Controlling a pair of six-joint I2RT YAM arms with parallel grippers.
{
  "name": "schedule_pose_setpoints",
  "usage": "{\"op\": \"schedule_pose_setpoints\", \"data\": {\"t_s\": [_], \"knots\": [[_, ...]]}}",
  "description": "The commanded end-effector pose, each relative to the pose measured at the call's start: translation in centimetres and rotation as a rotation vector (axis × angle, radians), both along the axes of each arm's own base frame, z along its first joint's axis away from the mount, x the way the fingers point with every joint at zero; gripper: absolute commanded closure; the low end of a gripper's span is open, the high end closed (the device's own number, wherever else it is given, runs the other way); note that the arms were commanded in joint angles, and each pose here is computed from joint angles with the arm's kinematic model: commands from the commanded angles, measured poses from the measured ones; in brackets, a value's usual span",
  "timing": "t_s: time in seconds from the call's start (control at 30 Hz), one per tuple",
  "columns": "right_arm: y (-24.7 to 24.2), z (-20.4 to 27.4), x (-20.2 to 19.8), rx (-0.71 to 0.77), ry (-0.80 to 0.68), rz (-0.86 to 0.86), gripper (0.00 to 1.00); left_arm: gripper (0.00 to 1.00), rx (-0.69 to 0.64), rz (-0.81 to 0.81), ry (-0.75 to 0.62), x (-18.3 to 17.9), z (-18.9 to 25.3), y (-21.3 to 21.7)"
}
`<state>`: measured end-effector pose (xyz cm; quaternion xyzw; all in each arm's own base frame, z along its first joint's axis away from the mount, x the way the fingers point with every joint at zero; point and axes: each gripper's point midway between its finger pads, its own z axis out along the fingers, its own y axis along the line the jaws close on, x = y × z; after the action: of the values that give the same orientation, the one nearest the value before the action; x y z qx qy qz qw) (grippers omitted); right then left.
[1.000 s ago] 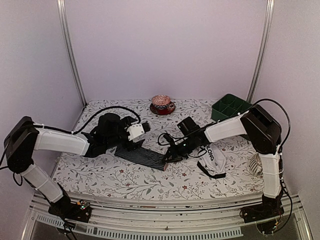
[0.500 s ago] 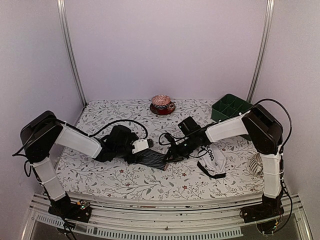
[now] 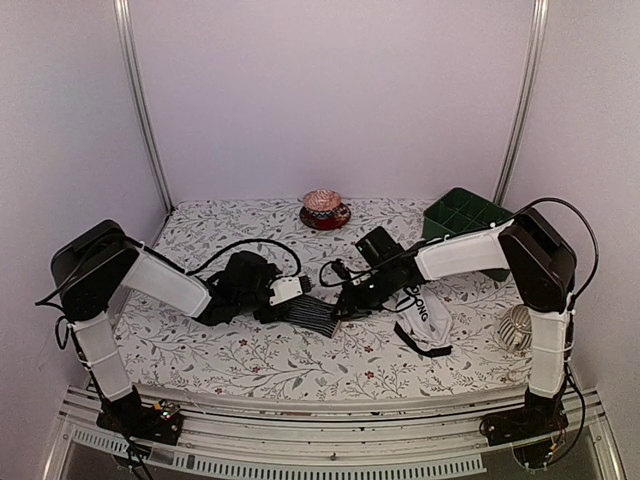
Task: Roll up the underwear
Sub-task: Smooth out the underwear at the center of the board.
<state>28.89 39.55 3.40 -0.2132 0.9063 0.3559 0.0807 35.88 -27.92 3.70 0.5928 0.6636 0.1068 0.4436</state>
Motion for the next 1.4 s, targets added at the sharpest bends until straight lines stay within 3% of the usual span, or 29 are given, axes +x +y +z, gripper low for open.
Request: {"op": "schedule_pose_setpoints", "data": {"t_s": [0.0,0.17,0.6,0.83,1.03,1.2,1.37], "knots": [[0.0,2.4,1.3,-0.011,-0.099,-0.008,0.97,0.16,0.157,-0.008,0.115,-2.1,-4.9,2.3],[-0.4,1.8,2.8,-0.058,-0.141,-0.037,0.95,0.16,0.168,-0.015,0.116,-2.2,-5.1,2.3],[-2.3,-4.5,4.7,-0.212,-0.082,-0.087,0.87,0.16,0.184,-0.025,0.119,-2.6,-5.3,2.6],[-3.5,-3.4,5.4,-0.286,-0.143,-0.127,0.82,0.12,0.184,0.039,0.064,-1.4,-4.0,3.2],[-4.5,-4.1,4.8,-0.339,-0.127,-0.12,0.7,0.03,0.181,0.137,0.019,0.0,-2.6,4.7],[-4.8,-5.0,4.5,-0.365,-0.122,-0.108,0.69,0.02,0.16,0.207,-0.002,1.3,-1.9,5.6],[-4.9,-2.9,5.4,-0.366,-0.171,-0.126,0.69,0.01,0.095,0.25,-0.042,2.7,0.7,5.2]]}}
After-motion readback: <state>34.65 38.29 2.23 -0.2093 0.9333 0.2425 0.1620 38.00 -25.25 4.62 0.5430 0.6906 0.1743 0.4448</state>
